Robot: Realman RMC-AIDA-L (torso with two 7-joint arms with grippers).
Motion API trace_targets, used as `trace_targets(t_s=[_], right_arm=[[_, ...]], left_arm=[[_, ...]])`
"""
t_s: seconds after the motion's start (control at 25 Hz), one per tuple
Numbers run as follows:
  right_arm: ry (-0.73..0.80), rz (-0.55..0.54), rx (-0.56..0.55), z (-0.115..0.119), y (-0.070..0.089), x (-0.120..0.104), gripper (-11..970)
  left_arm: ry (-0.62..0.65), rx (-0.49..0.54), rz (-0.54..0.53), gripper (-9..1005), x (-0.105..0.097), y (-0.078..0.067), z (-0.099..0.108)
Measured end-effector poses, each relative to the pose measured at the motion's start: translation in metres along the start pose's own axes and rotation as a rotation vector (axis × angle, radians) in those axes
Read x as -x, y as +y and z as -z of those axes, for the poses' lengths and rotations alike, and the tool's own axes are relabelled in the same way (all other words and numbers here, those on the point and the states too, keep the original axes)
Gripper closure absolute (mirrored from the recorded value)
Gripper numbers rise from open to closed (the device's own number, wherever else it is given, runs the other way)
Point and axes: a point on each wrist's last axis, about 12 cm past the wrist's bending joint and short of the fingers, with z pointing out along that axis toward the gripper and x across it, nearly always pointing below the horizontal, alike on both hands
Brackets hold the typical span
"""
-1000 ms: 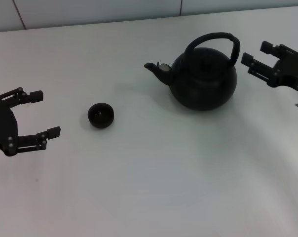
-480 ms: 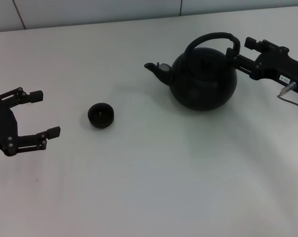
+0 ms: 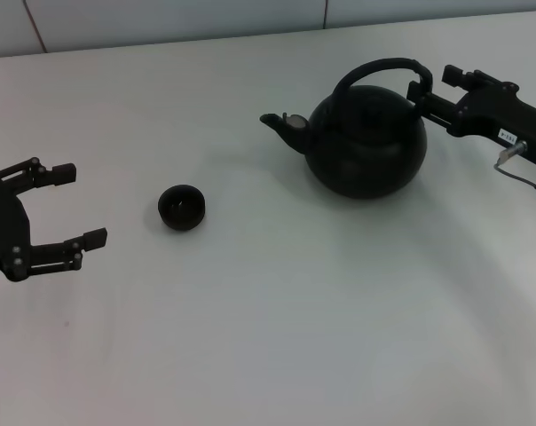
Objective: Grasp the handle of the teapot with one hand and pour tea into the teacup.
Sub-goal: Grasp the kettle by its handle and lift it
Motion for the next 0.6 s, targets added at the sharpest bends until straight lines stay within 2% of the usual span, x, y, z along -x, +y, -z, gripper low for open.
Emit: trace_targets(t_s=[0.6], right_arm=[[0.003, -0.006, 0.003, -0.0031, 0.0012, -0.0002, 290]], left_arm=[[-0.001, -0.001, -0.006, 126, 0.0, 0.0, -0.0004]])
